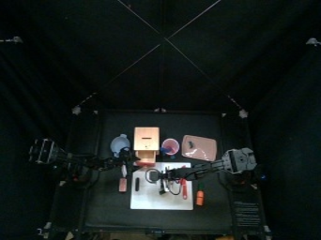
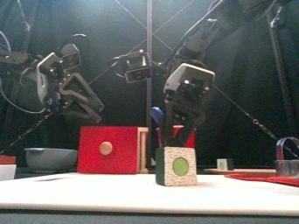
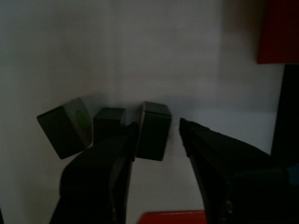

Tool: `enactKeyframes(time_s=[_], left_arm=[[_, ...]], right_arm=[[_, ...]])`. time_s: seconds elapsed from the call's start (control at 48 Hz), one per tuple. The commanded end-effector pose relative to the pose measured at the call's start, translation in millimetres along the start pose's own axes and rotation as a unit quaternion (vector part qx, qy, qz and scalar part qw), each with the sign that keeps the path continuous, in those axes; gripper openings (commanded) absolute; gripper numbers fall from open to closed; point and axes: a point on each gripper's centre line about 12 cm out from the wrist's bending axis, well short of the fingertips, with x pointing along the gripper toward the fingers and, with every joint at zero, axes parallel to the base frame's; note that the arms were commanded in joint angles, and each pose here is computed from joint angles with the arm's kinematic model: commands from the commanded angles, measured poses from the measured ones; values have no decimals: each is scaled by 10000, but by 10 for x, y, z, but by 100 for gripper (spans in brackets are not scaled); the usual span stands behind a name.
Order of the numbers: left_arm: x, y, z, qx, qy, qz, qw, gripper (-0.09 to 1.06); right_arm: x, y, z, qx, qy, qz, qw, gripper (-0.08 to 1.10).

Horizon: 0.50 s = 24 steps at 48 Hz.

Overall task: Place sushi on board then cut the sushi with the knife then place the pieces on the plate
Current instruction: Place the 4 sushi pieces on the plate

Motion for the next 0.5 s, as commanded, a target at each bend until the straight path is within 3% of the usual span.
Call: enactKeyframes(time_s=[0.021, 0.208, 0.5], left_arm=[[13, -23, 42, -20, -69, -25, 10000, 87], [9, -21, 42, -20, -76, -25, 10000, 87], [2, -15, 23, -38, -46, -8, 10000, 86]], right_arm=[[-79, -39, 55, 48, -122, -9, 9999, 56], [-156, -66, 82, 120, -224, -37, 9997, 44], [-635, -237, -11, 505, -511, -157, 9973, 43]])
